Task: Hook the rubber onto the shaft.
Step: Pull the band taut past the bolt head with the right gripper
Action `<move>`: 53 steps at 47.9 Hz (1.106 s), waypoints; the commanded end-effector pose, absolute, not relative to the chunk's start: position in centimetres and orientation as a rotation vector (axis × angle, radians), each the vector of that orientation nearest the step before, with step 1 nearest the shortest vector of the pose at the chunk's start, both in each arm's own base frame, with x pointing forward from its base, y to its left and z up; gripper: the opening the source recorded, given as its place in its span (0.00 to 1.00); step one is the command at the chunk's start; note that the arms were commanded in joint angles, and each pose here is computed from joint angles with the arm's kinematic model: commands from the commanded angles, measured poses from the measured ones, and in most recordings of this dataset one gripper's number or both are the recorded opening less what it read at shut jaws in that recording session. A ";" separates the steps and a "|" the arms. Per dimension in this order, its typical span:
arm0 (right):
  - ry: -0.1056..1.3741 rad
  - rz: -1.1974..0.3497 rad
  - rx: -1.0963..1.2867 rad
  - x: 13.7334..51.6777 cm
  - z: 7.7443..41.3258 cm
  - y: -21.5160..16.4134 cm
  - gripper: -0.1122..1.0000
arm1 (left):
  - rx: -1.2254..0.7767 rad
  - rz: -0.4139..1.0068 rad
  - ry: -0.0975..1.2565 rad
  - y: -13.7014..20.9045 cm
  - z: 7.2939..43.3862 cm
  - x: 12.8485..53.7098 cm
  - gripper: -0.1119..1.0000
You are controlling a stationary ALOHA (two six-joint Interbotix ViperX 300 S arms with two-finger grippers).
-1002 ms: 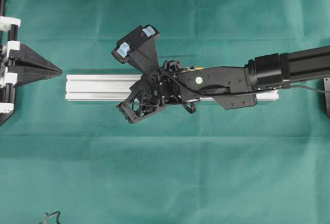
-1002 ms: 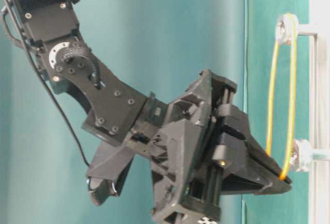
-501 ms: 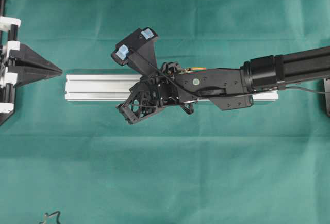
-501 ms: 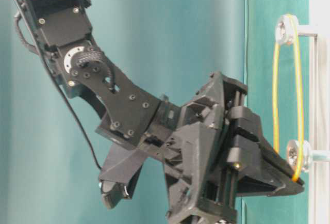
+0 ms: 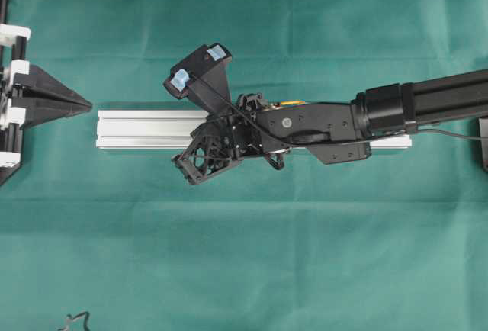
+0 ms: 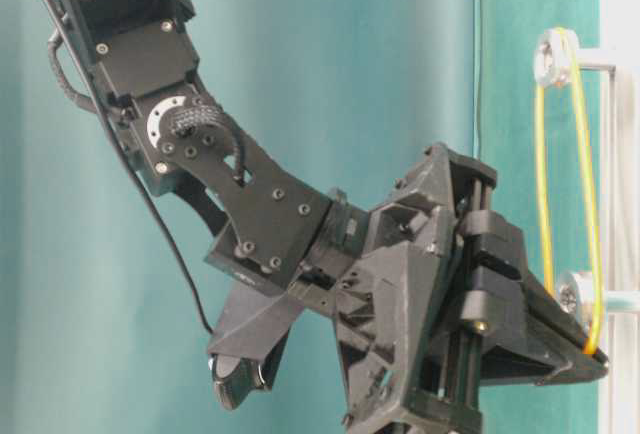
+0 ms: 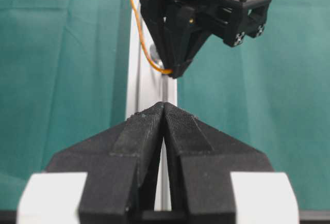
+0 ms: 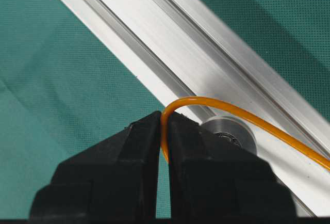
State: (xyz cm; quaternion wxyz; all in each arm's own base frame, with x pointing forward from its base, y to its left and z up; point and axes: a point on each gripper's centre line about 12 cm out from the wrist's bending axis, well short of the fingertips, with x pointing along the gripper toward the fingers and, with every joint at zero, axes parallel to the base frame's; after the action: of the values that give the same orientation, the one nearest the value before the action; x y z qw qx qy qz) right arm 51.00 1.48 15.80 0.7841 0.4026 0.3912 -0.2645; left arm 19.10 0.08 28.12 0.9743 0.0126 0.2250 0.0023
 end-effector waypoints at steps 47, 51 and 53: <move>0.838 -0.536 0.886 50.3 17.4 3.3 0.16 | 0.020 0.002 0.423 0.0 29.4 19.4 0.10; 0.843 -0.540 0.885 50.0 17.4 3.3 0.16 | 0.020 0.002 0.423 0.0 29.4 19.4 0.10; 0.843 -0.540 0.885 49.9 17.5 3.3 0.16 | 0.020 0.002 0.423 0.0 29.4 19.4 0.10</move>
State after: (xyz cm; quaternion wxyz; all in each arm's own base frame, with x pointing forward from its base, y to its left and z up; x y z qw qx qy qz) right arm 50.03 3.02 14.87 0.7758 0.4007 0.4099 -0.2637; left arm 19.10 0.04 28.12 0.9743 0.0113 0.2250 0.0016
